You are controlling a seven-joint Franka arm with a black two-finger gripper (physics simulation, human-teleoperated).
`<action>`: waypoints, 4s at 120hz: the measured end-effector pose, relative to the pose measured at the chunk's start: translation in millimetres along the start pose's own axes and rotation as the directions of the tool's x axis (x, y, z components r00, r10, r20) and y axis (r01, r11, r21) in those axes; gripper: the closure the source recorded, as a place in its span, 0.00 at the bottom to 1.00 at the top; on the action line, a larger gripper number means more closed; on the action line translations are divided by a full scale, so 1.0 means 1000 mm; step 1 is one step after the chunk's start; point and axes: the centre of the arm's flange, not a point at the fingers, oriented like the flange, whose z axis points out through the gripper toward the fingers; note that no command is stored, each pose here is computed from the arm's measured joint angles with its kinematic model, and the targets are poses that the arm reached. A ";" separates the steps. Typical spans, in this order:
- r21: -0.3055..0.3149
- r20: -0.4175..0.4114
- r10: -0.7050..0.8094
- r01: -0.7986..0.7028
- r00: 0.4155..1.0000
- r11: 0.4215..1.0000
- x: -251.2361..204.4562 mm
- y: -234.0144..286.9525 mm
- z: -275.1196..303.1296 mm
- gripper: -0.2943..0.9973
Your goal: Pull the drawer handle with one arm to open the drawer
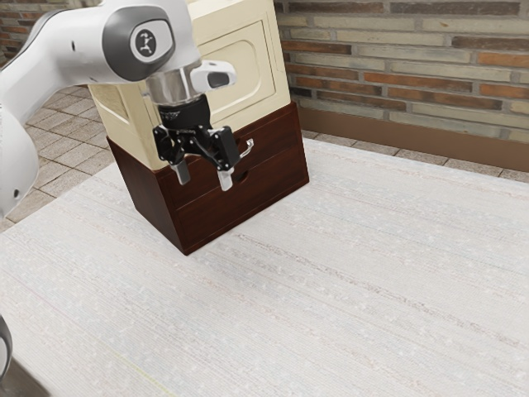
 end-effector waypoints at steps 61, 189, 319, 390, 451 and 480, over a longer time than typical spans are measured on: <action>-0.006 -0.123 0.036 -0.038 0.992 0.999 -0.034 -0.005 -0.067 0.23; 0.004 -0.296 0.229 -0.239 0.927 0.971 0.060 0.062 0.011 0.23; 0.274 -0.165 0.368 -0.316 0.915 0.908 0.117 0.010 0.054 0.23; 0.353 -0.127 0.396 -0.332 0.909 0.875 0.120 0.003 0.056 0.23; 0.393 -0.109 0.407 -0.337 0.907 0.856 0.125 -0.004 0.062 0.23; 0.394 -0.116 0.419 -0.346 0.901 0.852 0.128 -0.001 0.065 0.23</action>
